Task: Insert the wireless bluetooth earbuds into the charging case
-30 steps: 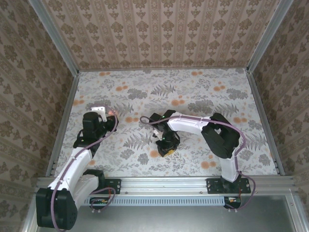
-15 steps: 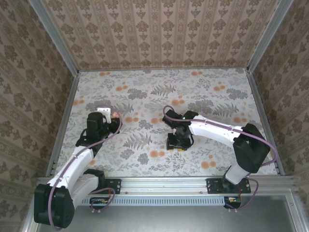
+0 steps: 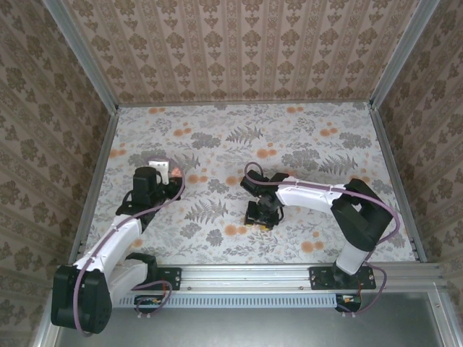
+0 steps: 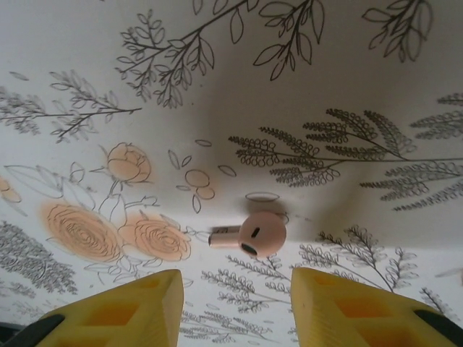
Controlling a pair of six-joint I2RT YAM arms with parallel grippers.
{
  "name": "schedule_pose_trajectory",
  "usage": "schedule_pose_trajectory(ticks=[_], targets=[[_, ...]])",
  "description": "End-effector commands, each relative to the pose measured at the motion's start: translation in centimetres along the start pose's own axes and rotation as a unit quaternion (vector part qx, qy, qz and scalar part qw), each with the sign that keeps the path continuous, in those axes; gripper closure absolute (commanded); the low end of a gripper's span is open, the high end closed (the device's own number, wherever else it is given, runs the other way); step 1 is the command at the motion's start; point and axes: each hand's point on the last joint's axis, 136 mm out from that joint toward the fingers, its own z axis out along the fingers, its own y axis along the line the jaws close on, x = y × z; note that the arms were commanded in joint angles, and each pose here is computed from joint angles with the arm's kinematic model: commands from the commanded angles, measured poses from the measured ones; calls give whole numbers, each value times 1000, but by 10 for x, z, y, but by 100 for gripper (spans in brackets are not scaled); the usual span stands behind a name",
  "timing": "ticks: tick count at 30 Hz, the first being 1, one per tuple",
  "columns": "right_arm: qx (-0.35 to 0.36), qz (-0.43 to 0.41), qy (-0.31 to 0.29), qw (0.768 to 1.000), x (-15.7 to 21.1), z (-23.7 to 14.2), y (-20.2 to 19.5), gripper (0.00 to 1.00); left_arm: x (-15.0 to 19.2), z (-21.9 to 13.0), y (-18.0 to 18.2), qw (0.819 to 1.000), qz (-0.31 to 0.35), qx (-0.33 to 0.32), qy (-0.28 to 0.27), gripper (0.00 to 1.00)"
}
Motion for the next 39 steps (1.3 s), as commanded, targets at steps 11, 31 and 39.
schedule_pose_trajectory(ticks=[11,31,39], targets=[[-2,-11,17,1000,-5,11,9,57,-17,-1,-9,1000,19,12,-18,89],[2,-60,-18,998,-25,-10,30,63,-18,-8,-6,1000,24,2,-20,89],[20,-45,-13,999,-16,-18,17,62,-17,-7,-7,1000,24,3,-19,89]])
